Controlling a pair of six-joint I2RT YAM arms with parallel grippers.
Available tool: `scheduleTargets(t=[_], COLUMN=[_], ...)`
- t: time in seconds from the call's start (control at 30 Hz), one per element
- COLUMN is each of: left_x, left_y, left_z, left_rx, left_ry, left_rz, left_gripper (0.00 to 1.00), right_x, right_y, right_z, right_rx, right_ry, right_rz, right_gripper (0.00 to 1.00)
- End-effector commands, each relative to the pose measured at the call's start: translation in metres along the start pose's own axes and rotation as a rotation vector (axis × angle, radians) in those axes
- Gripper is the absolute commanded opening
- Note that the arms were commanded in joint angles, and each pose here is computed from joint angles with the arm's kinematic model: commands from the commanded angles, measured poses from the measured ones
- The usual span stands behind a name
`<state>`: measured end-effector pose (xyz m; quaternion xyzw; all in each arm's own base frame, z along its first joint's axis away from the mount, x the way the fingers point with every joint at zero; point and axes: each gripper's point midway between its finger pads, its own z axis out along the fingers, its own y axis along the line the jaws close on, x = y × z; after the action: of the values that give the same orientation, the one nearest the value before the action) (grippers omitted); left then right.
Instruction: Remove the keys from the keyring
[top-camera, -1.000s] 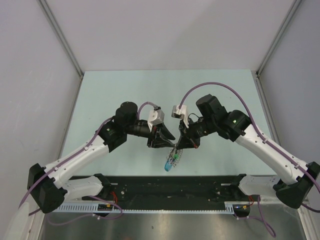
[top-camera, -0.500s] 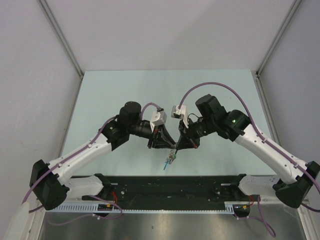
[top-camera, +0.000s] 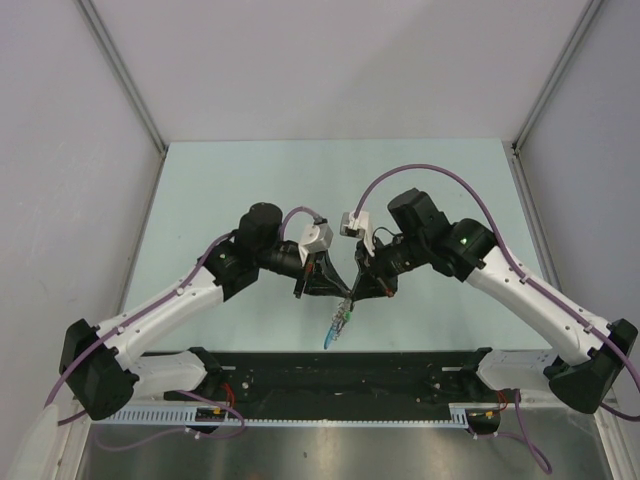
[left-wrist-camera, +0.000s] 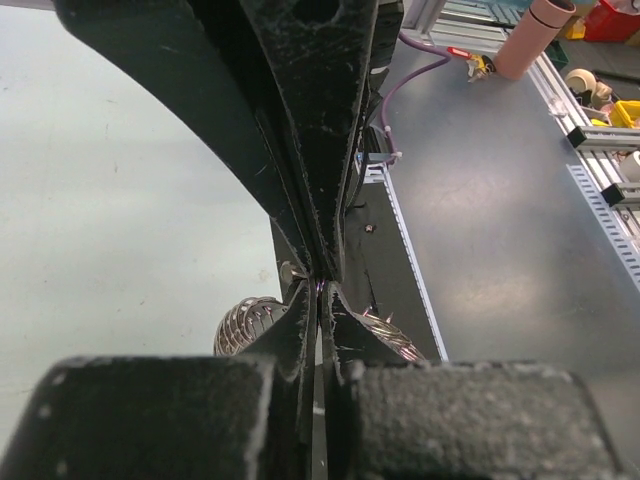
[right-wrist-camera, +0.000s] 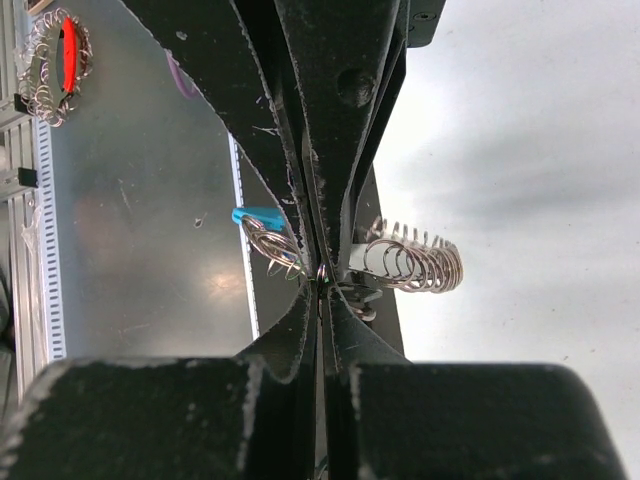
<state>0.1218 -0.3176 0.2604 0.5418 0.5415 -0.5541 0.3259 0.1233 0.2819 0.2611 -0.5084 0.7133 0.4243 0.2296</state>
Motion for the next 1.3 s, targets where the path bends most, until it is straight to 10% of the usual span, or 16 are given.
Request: scheduleTargets(t=[0.0, 0.33, 1.27], left_x=[-0.013, -0.046, -0.100], left_y=[-0.009, -0.009, -0.019], left_z=[0.000, -0.007, -0.036], left_rx=[0.045, -0.052, -0.151], left_ry=[-0.029, -0.191, -0.636], left_rz=[0.052, 0.103, 0.043], left_gripper=[0.00, 0.00, 0.01], right_x=[-0.032, -0.014, -0.062], right_y=[0.000, -0.004, 0.009], right_z=[-0.010, -0.010, -0.059], right_rx=[0.029, 0.031, 0.246], right_ry=[-0.099, -0.114, -0.588], right_rz=[-0.050, -0.079, -0.372], right_gripper=[0.00, 0.30, 0.34])
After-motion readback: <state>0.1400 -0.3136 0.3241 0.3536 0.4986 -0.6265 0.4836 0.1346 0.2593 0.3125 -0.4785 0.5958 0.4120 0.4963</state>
